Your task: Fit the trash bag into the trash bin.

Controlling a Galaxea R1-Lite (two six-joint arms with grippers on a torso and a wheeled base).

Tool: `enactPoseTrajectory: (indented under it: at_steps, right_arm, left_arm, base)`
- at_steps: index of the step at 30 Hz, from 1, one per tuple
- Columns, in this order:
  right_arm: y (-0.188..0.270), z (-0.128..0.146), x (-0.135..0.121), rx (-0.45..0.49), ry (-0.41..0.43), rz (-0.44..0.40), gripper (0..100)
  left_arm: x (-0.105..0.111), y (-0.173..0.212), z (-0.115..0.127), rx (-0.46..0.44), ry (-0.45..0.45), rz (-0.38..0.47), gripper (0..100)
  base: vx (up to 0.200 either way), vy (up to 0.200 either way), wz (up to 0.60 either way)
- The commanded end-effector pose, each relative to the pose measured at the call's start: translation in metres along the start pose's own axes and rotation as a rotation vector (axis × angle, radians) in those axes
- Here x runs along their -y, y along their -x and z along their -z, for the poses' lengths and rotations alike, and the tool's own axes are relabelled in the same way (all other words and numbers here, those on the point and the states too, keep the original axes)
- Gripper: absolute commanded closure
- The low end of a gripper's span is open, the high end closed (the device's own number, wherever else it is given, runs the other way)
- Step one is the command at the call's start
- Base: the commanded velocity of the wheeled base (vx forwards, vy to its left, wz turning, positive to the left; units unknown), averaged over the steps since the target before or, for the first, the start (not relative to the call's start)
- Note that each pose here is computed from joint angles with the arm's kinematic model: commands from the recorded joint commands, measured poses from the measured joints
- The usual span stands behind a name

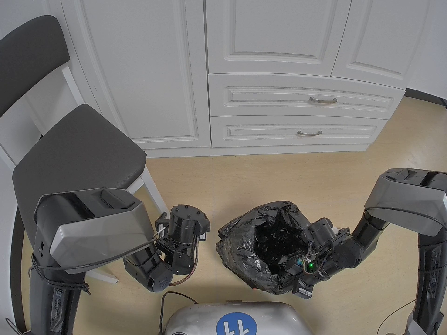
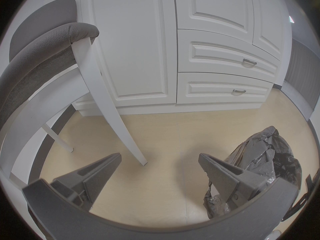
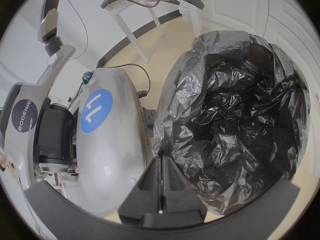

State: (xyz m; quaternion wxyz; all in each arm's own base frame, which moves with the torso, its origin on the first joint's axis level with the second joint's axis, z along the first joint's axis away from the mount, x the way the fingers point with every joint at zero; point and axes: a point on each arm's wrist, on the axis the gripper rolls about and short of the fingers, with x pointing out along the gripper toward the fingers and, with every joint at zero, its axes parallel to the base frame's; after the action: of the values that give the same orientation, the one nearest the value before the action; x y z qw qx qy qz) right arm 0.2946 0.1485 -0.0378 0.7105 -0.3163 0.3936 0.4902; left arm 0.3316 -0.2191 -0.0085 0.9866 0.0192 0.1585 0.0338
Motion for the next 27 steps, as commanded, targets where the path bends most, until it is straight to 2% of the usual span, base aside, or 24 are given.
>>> enactPoseTrajectory:
  at_steps: [1, 10, 19, 27]
  right_arm:
    - [0.005, 0.003, 0.011, 0.013, -0.022, 0.031, 100]
    - [0.019, 0.011, 0.038, 0.041, -0.073, 0.106, 100]
    - [0.049, 0.028, 0.085, 0.102, -0.157, 0.24, 100]
    - [0.073, 0.041, 0.11, 0.177, -0.201, 0.286, 100]
  left_arm:
    - [0.0, -0.001, -0.001, 0.01, 0.008, 0.0, 0]
    - [-0.001, -0.001, -0.004, 0.02, 0.015, -0.001, 0]
    - [-0.003, -0.004, -0.009, 0.032, 0.026, -0.009, 0]
    - [-0.002, -0.005, -0.014, 0.045, 0.037, -0.008, 0]
  base:
    - [0.0, 0.0, 0.0]
    - [0.0, 0.0, 0.0]
    - [0.0, 0.0, 0.0]
    - [0.0, 0.0, 0.0]
